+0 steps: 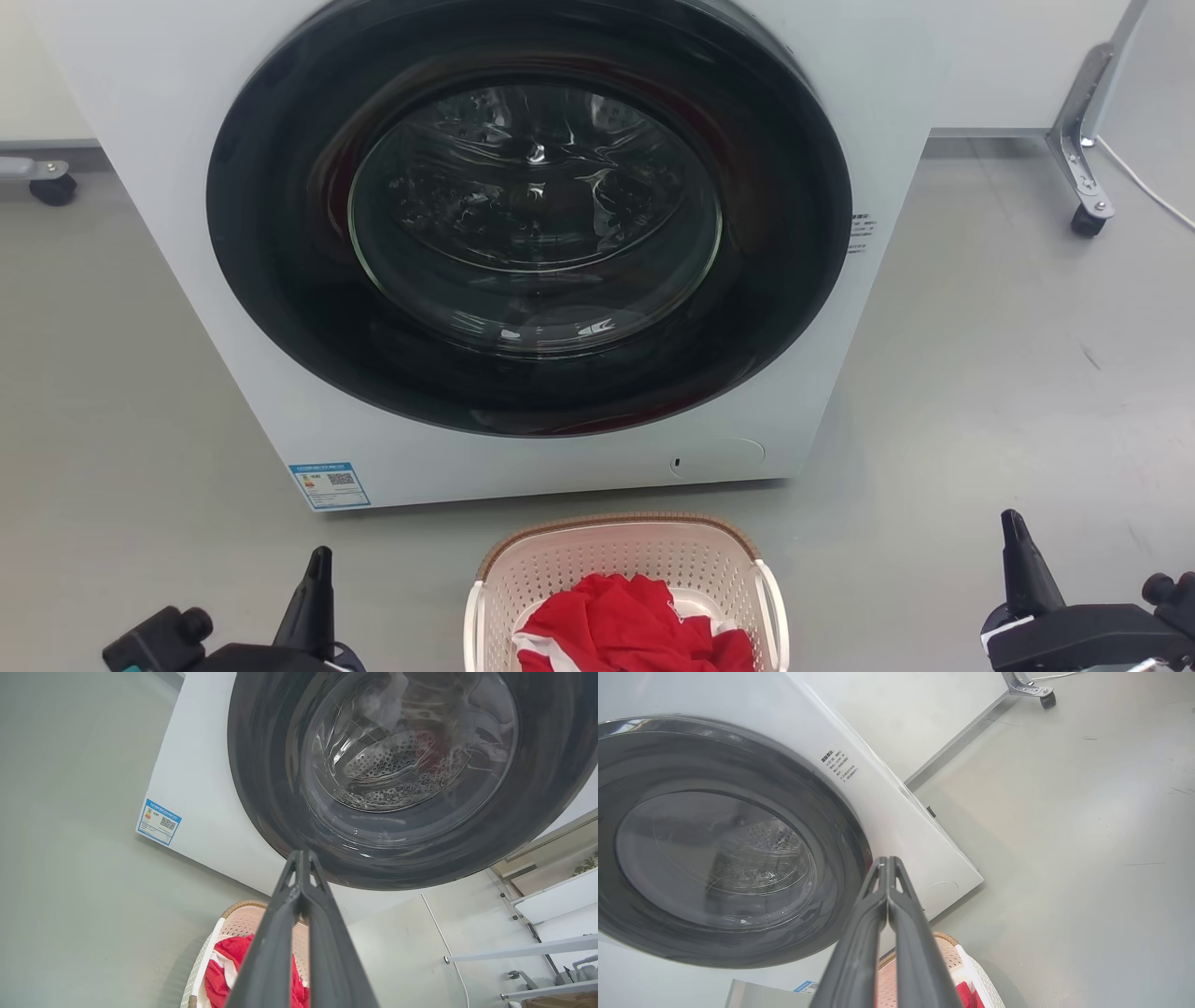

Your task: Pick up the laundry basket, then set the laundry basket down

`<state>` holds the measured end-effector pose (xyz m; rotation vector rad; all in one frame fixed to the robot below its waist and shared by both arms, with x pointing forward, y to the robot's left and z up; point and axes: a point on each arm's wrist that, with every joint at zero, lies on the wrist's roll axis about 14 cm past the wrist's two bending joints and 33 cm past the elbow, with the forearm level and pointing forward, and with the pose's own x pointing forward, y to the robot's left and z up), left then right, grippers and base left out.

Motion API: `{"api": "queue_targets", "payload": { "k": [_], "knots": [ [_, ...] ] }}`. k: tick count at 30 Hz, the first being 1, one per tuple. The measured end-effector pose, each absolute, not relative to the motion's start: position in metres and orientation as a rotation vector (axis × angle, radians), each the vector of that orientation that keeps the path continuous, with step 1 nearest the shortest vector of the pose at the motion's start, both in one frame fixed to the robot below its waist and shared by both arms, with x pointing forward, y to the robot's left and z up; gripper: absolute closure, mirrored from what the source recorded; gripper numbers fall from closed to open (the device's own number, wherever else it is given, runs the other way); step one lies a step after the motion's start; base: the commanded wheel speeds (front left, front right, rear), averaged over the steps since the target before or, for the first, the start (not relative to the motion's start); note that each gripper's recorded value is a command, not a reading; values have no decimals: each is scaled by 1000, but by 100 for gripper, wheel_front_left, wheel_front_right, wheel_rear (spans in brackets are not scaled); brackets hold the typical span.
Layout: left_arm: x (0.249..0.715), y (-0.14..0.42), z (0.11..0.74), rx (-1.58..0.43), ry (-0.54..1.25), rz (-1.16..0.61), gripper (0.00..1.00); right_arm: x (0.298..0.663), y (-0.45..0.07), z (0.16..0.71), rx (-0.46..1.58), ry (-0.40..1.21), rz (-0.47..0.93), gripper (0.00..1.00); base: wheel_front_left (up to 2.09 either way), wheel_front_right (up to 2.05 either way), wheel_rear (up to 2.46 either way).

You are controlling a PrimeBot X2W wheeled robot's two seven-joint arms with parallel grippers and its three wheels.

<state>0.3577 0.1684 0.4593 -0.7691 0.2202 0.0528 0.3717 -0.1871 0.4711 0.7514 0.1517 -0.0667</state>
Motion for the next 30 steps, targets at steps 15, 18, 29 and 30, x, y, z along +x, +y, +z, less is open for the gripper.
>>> {"api": "queue_targets", "payload": {
  "k": [15, 18, 29, 30],
  "knots": [
    [362, 174, 459, -986, 217, 69, 100, 375, -191, 472, 974, 152, -84, 100, 0, 0, 0],
    [363, 175, 460, -1019, 214, 68, 100, 375, -193, 471, 1017, 151, -88, 100, 0, 0, 0],
    [366, 179, 463, -1181, 194, 72, 100, 375, -196, 470, 1178, 144, -99, 100, 0, 0, 0],
    [367, 179, 463, -1194, 193, 74, 100, 376, -196, 470, 1192, 143, -100, 100, 0, 0, 0]
  ]
}}
